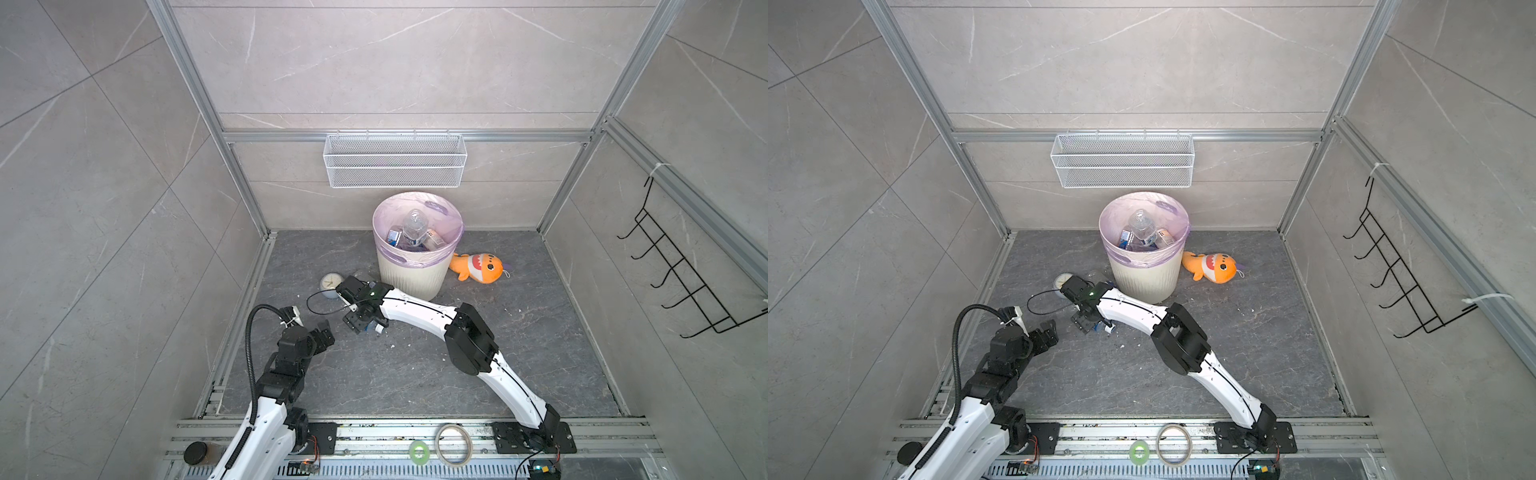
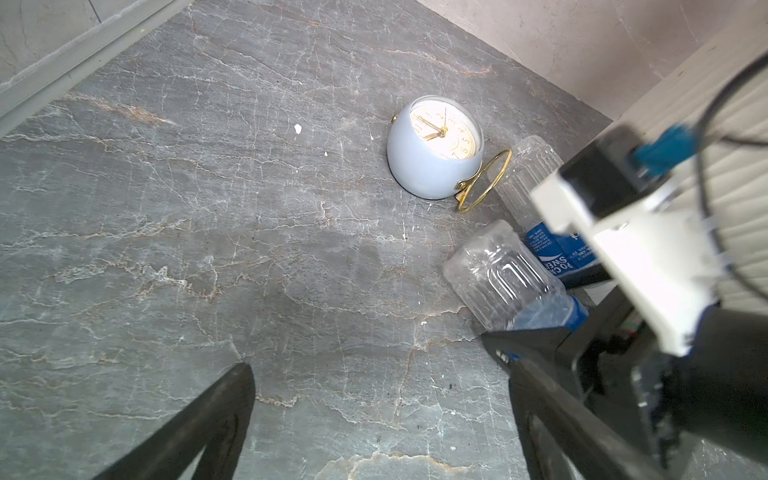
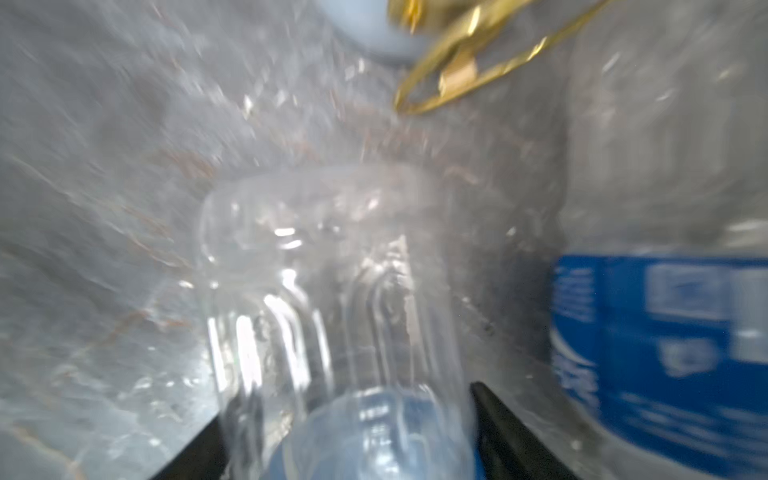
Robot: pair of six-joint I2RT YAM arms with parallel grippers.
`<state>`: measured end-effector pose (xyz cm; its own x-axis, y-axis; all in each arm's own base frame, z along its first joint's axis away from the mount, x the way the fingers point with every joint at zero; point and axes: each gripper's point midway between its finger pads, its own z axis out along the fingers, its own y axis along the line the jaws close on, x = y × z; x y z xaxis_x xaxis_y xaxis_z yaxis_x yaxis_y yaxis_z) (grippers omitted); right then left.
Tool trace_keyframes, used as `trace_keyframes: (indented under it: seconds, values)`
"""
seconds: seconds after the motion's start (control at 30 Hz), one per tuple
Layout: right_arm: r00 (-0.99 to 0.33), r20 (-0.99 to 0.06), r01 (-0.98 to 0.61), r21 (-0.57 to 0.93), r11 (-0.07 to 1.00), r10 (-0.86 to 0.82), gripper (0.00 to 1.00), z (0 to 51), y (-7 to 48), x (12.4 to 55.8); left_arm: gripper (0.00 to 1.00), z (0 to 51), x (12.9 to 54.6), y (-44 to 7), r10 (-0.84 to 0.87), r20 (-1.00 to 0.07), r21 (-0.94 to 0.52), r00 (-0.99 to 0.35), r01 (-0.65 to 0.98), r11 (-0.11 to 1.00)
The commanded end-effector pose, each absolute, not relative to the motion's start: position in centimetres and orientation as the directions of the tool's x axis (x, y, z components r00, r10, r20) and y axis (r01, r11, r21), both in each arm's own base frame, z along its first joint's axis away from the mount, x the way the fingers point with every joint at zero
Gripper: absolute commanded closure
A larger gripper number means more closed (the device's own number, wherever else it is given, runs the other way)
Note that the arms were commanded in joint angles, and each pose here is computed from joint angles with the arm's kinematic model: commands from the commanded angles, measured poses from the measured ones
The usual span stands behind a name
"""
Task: Throw the plastic bottles in the bin
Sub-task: 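Close the right gripper on a blue-labelled bottle and lift it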
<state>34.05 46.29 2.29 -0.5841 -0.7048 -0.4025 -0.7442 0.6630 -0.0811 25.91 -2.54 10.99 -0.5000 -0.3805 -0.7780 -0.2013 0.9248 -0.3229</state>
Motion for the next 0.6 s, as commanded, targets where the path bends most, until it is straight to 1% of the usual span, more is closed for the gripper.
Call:
trace_keyframes:
  seconds: [0.0, 0.07, 0.1, 0.2, 0.37, 0.57]
  values:
    - [-0.593, -0.404, -0.743, -0.06, 0.666, -0.697, 0.26, 2.9, 45.8, 33.2, 0.03, 11.8, 26.5, -2.7, -0.396, -0.787, -0.348, -0.473, -0.189, 0.918]
    - [-0.594, -0.406, -0.742, -0.058, 0.668, -0.695, 0.29, 2.9, 45.5, 32.8, 0.03, 11.6, 26.6, -2.7, -0.394, -0.783, -0.345, -0.481, -0.191, 0.919]
    - [-0.596, -0.41, -0.74, -0.055, 0.671, -0.691, 0.34, 3.0, 45.3, 32.6, 0.02, 11.5, 26.7, -2.8, -0.392, -0.782, -0.345, -0.485, -0.188, 0.92]
    - [-0.597, -0.434, -0.732, -0.048, 0.679, -0.674, 0.41, 3.7, 44.7, 32.1, 0.02, 11.5, 26.8, -3.0, -0.389, -0.78, -0.346, -0.49, -0.181, 0.921]
    - [-0.599, -0.482, -0.715, -0.037, 0.698, -0.639, 0.43, 5.4, 43.1, 30.6, 0.02, 11.5, 26.8, -3.3, -0.381, -0.781, -0.349, -0.494, -0.16, 0.923]
    - [-0.591, -0.55, -0.691, -0.032, 0.722, -0.59, 0.44, 8.1, 40.3, 27.8, 0.01, 11.5, 27.3, -5.0, -0.348, -0.779, -0.367, -0.521, -0.07, 0.928]
